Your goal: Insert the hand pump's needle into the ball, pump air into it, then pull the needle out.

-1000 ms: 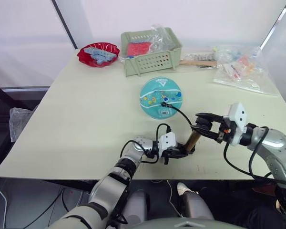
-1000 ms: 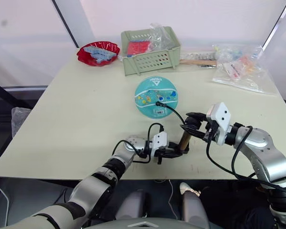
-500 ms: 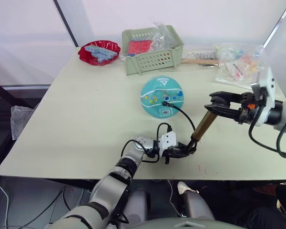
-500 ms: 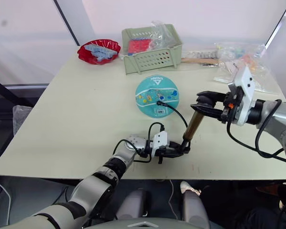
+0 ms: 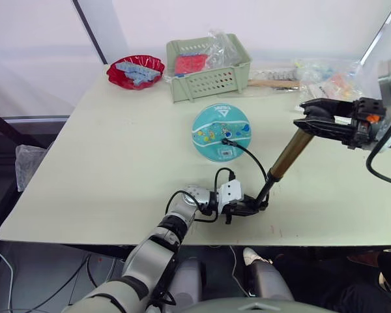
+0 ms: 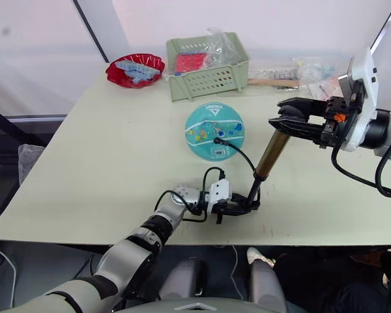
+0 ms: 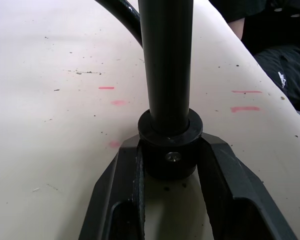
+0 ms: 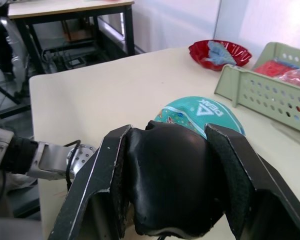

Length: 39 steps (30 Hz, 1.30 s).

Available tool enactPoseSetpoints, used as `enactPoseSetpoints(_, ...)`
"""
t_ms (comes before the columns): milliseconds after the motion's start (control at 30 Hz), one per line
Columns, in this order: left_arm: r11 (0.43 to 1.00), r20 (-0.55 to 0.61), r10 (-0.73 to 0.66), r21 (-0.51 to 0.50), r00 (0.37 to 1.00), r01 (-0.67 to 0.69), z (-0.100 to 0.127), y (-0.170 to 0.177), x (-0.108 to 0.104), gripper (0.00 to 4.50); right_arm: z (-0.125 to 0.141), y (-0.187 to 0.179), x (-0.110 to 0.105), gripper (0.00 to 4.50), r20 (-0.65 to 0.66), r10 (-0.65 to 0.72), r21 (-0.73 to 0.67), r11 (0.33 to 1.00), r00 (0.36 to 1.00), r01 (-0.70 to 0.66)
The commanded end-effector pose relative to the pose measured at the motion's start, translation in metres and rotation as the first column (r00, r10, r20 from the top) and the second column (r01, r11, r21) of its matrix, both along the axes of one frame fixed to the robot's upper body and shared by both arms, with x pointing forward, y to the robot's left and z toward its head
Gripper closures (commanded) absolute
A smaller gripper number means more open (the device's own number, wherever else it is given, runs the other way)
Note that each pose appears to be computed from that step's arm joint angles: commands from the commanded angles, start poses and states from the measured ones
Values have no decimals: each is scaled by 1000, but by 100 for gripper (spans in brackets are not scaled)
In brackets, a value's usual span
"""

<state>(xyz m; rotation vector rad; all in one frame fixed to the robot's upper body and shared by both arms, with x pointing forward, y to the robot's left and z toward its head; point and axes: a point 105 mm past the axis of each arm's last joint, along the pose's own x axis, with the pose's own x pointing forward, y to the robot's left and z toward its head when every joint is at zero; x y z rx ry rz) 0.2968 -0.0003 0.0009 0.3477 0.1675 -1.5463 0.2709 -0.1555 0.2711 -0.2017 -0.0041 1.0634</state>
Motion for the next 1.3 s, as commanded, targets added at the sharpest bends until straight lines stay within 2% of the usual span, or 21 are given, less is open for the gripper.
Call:
enactPoseSetpoints(33, 995, -100, 10, 100, 995, 0, -32, 14, -16, 347, -27, 4, -1, 256, -19, -6, -56, 998, 1000, 5)
enactPoseSetpoints(267, 995, -101, 14, 100, 995, -4, -32, 14, -15, 347, -65, 15, 3, 256, -54, -10, -67, 998, 998, 7)
enactPoseSetpoints(400, 995, -99, 16, 99, 995, -6, -31, 13, -15, 347, -108, 27, 3, 256, -91, -17, -98, 995, 996, 8)
enactPoseSetpoints(500, 995, -98, 20, 99, 995, -10, -31, 13, -14, 347, -122, 26, 10, 256, -52, -77, -108, 992, 996, 71)
enactPoseSetpoints(700, 995, -99, 21, 104, 995, -10, -33, 13, -15, 347, -135, 31, 7, 256, -39, -63, -134, 989, 997, 57)
enactPoseSetpoints(900, 993, -100, 19, 118, 995, -7, -36, 15, -17, 347, -108, 25, 9, 256, -2, -42, -98, 994, 999, 42)
enactPoseSetpoints(1000, 992, -101, 14, 125, 995, -1, -38, 17, -18, 347, -76, 21, 8, 256, 40, -14, -66, 998, 999, 17)
enactPoseSetpoints(1300, 992, -107, 0, 125, 994, 13, -39, 16, -21, 347, -8, 11, -2, 256, 99, 50, -26, 999, 994, -48)
